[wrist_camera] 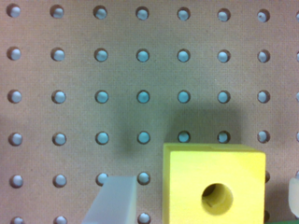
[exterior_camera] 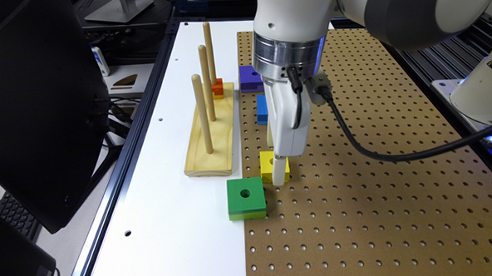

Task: Pick up yellow block.

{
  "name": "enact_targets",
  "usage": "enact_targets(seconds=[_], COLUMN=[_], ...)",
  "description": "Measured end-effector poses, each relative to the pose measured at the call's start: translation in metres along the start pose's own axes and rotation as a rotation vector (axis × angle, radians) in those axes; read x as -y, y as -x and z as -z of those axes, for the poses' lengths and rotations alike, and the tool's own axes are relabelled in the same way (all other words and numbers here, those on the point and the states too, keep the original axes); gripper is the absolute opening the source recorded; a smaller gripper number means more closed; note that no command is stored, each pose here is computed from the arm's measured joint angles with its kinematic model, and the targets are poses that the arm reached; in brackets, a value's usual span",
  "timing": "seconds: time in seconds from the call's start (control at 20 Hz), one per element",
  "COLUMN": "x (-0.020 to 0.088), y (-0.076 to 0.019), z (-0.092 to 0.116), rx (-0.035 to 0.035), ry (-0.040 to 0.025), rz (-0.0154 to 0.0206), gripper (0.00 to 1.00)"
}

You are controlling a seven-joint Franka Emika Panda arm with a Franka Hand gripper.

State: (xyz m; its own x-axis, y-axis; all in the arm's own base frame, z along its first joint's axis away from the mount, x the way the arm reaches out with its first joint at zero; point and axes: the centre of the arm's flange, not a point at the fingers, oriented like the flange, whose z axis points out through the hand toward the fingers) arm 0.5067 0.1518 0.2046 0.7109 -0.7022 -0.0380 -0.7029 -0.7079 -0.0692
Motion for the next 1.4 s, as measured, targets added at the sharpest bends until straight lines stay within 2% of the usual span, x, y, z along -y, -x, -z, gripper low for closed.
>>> enact_targets(seconds=[0.1, 0.2, 0.3, 0.8, 0.9, 1.15, 1.2, 1.4], x=[0.000, -0.002, -0.002, 0.002, 0.001, 0.001, 0.001, 0.001], y=[-0.0001, -0.0002, -0.0010, -0.0050, -0.0047, -0.0049, -0.0054, -0.0054], z=[-0.001, -0.007, -0.014, -0.021, -0.024, -0.026, -0.026, -0.026], rx=[0.0014, 0.0070, 0.0095, 0.0105, 0.0144, 0.0148, 0.0147, 0.0147], ry=[0.0017, 0.0071, 0.0070, 0.0070, 0.0118, 0.0128, 0.0129, 0.0129], rz=[-0.0005, -0.0016, -0.0026, 0.0022, 0.0021, 0.0032, 0.0022, 0.0022], gripper=[1.00, 1.00, 1.00, 1.00, 1.00, 1.00, 0.00, 0.00])
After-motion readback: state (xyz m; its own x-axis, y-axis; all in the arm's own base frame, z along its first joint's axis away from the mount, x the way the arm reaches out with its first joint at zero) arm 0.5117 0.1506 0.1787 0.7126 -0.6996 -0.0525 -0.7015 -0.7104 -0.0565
